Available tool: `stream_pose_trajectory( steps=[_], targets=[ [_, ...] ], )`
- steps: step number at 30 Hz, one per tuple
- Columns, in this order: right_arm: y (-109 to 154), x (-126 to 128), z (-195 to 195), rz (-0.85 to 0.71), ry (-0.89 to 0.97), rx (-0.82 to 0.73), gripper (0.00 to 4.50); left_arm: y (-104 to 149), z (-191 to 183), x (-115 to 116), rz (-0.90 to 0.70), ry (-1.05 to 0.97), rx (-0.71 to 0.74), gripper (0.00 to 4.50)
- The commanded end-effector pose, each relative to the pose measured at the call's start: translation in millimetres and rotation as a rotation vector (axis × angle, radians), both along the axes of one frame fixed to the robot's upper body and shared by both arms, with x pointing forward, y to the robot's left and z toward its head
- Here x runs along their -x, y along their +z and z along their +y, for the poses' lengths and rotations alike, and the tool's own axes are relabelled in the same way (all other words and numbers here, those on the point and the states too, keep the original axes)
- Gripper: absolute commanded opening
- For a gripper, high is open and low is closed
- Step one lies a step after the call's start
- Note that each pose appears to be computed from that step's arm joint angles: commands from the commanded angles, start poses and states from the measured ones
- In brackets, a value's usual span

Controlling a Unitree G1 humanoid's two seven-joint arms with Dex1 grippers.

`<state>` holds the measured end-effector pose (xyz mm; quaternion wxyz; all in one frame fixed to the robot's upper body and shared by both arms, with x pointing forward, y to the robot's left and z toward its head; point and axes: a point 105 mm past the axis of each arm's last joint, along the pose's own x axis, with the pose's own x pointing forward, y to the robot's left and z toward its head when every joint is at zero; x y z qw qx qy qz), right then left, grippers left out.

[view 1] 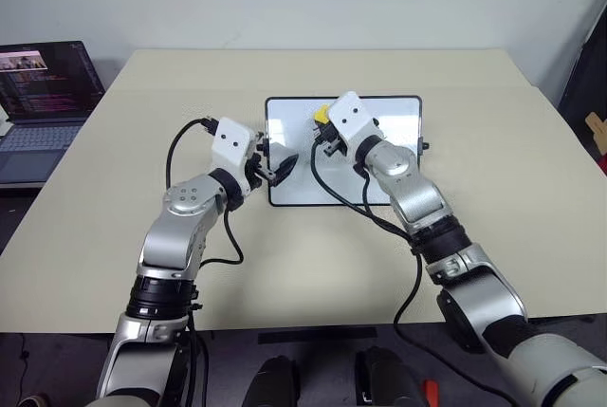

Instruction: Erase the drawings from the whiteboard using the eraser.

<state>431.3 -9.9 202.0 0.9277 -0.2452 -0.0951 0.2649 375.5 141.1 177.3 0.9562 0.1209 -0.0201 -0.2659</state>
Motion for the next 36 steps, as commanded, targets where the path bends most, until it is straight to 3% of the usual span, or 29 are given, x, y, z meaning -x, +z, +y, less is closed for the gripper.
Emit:
stream_pose_trajectory(
  steps=[1, 8, 15, 22, 27, 30, 34, 36],
  targets=[
    [15.3, -1.3, 10.6, -0.058, 0.012, -0.011, 1.15, 13.4, -7.6, 5.6, -0.053, -0.033, -0.002, 4.5],
    [-35.0, 7.0, 24.8, 0.072, 0.089, 0.176, 1.15, 12.3, -11.6, 4.7, -0.051, -0.046, 0.002, 4.5],
    [-10.3, -13.6, -12.4, -0.012, -0.075, 0.15, 1.15, 11.0, -13.0, 4.1, -0.047, -0.053, 0.005, 4.5],
    [-11.3, -20.1, -34.2, -0.019, -0.14, 0.174, 1.15, 10.4, -15.0, 3.9, -0.046, -0.061, 0.009, 4.5],
    [-29.5, -4.7, -7.5, 0.025, -0.012, 0.22, 1.15, 10.0, -16.5, 3.2, -0.044, -0.066, 0.011, 4.5],
    [-53.5, 11.5, 10.0, 0.074, 0.087, 0.29, 1.15, 10.2, -17.8, 3.4, -0.045, -0.069, 0.012, 4.5],
    [-83.7, 20.4, -0.6, 0.151, 0.099, 0.376, 1.15, 10.0, -17.0, 4.0, -0.045, -0.068, 0.012, 4.5],
    [-80.6, 17.6, -8.8, 0.142, 0.067, 0.386, 1.15, 9.6, -16.3, 3.9, -0.044, -0.066, 0.012, 4.5]
  ],
)
